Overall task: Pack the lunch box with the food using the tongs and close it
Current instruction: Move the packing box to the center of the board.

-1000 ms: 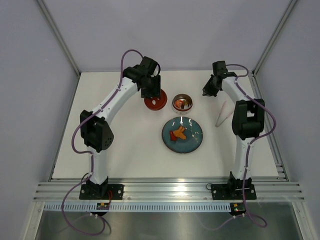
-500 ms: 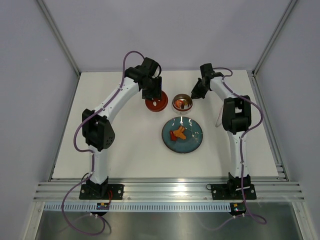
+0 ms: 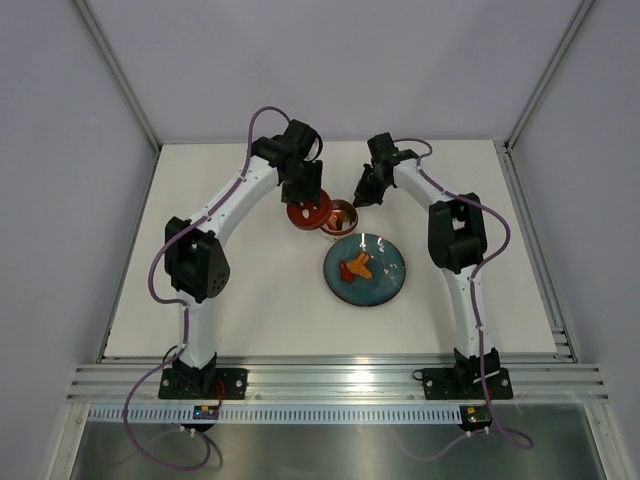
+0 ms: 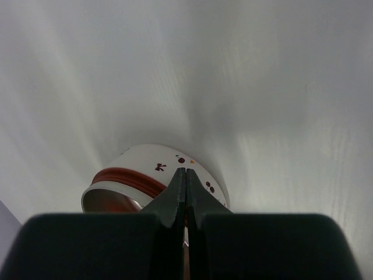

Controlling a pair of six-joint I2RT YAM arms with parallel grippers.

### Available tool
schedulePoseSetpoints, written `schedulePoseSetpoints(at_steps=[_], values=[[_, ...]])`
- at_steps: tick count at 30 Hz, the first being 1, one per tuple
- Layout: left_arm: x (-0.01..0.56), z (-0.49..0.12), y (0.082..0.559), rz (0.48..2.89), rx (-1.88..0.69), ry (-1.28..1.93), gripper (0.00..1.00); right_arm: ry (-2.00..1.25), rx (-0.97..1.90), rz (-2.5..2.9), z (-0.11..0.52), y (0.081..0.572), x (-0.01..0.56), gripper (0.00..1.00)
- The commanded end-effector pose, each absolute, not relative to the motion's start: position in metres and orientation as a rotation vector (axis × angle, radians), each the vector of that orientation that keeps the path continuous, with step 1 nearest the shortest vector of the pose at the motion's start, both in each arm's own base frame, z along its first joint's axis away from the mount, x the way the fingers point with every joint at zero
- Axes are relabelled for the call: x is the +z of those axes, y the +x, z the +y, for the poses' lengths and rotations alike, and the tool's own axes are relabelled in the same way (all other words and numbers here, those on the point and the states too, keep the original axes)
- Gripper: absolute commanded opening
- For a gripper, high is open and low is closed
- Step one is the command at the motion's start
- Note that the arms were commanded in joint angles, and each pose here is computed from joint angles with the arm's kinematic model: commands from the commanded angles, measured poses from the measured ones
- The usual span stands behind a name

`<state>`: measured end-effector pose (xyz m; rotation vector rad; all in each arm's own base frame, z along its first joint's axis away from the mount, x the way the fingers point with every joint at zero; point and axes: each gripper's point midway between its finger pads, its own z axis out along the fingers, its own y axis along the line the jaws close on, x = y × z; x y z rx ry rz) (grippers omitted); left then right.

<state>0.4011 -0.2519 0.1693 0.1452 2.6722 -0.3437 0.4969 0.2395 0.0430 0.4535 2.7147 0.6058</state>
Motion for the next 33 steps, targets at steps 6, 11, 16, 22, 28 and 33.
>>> schedulePoseSetpoints(at_steps=[6, 11, 16, 22, 28, 33], values=[[0.172, -0.248, 0.397, 2.657, -0.344, 0.180, 0.00, 0.439, 0.595, 2.639, 0.233, 0.501, 0.074, 0.00], [0.168, -0.263, 0.400, 2.668, -0.415, 0.200, 0.00, 0.546, 0.581, 2.594, 0.211, 0.501, 0.077, 0.00], [0.166, -0.270, 0.409, 2.673, -0.402, 0.207, 0.00, 0.551, 0.573, 2.631, 0.206, 0.495, 0.066, 0.00], [0.161, -0.267, 0.412, 2.679, -0.374, 0.210, 0.00, 0.494, 0.618, 2.661, 0.230, 0.484, 0.062, 0.00], [0.160, -0.259, 0.412, 2.679, -0.319, 0.227, 0.00, 0.402, 0.670, 2.702, 0.270, 0.471, 0.057, 0.00], [0.156, -0.254, 0.409, 2.691, -0.290, 0.231, 0.00, 0.280, 0.762, 2.685, 0.299, 0.462, 0.065, 0.00]])
